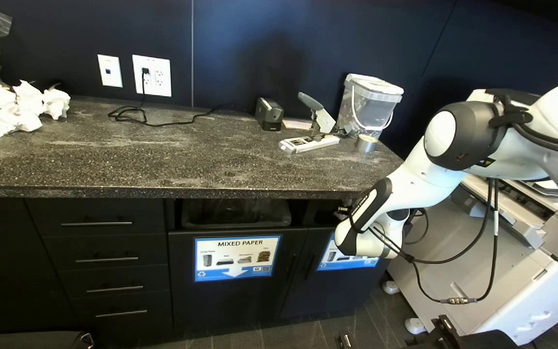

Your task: Put the tissues into the rubbish bin.

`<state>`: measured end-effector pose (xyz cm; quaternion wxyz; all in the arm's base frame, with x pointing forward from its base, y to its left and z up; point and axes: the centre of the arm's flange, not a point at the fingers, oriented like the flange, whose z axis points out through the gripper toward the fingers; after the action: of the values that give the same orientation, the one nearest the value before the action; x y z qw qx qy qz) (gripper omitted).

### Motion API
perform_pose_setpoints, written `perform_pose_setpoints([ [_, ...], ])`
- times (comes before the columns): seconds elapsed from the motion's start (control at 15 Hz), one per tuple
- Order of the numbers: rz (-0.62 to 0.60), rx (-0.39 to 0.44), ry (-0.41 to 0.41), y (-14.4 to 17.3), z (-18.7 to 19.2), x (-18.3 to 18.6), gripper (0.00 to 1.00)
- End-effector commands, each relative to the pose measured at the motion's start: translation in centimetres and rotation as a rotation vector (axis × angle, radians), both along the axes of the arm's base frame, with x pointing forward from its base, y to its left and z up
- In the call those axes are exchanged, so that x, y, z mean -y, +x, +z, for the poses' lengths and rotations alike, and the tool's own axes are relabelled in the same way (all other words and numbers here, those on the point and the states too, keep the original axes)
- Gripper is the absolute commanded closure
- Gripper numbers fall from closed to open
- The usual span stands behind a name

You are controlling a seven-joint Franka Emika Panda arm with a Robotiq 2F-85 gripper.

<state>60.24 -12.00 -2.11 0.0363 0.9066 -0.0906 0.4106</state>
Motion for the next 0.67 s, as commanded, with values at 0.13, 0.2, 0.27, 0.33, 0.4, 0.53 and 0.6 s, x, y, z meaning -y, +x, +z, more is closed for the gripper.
perform_pose_setpoints([
  [0.13,0.017,0.047,-0.006,2.2,0.2,0.1,0.08],
  [0.2,0.023,0.043,-0.011,2.1,0.4,-0.2,0.02],
  [0.27,0.028,0.046,-0.007,2.0,0.9,0.0,0.0],
  [0.33,0.029,0.056,-0.013,1.7,1.4,-0.1,0.0],
  [0.4,0.031,0.06,-0.018,1.5,1.7,-0.4,0.0],
  [0.53,0.041,0.067,-0.036,1.3,2.9,-0.3,0.0],
  [0.6,0.062,0.063,-0.059,1.2,3.3,-0.7,0.0],
])
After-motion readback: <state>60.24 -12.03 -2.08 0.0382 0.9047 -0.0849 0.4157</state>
